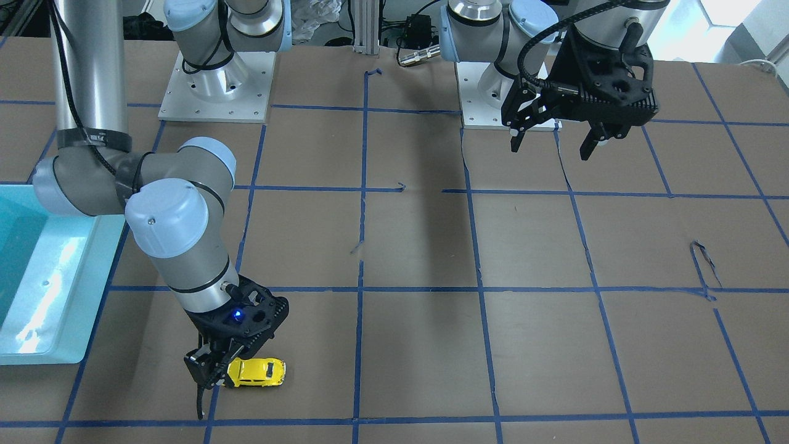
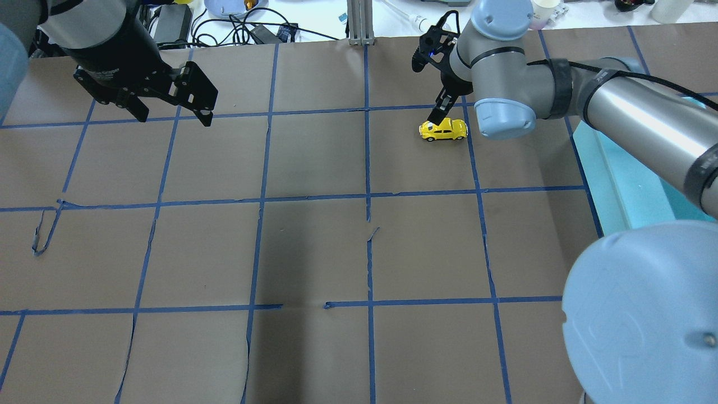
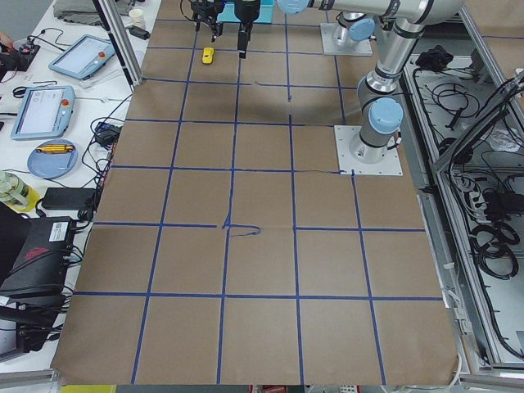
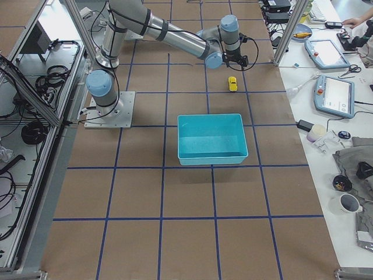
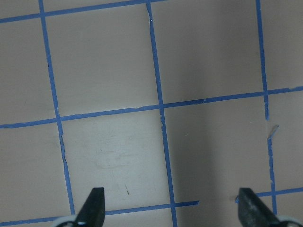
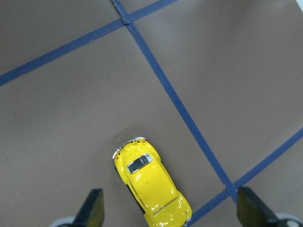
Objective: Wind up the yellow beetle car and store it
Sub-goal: 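Move the right gripper over the yellow car and lower it, then close the right gripper on the yellow car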
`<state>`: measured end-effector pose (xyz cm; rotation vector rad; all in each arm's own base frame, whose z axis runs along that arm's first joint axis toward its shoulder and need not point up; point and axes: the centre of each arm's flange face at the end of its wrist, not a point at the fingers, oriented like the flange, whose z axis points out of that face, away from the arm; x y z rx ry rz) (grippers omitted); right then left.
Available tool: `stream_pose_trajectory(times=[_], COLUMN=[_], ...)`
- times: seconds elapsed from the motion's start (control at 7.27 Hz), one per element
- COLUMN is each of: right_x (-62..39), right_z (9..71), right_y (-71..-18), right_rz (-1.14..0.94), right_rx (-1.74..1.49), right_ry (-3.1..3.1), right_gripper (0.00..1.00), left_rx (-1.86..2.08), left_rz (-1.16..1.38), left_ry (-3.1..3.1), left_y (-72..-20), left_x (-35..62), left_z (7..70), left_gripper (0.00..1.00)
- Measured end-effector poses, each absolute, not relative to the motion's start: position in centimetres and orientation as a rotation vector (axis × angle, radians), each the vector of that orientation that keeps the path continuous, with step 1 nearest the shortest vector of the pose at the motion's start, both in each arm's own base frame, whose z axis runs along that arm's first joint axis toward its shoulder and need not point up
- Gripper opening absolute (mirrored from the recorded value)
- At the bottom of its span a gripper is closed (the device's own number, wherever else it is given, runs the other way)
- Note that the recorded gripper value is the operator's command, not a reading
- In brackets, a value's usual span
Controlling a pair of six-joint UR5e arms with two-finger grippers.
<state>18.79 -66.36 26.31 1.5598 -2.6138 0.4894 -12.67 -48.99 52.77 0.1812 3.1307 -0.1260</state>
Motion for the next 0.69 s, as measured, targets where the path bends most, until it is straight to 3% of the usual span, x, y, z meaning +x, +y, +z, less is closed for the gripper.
stream_pose_trajectory(times=[0.69], right_x=[18.7], right_z=[21.0], right_y=[-67.0], right_rz=[0.367], right_rx=[1.724], right_ry=[-2.536], right_gripper=[1.00], left_rx=[0.175], left_rz=[-0.126], left_ry=[3.131], left_y=[-49.0], left_x=[-12.5], left_z=[52.8], left_gripper=[1.00])
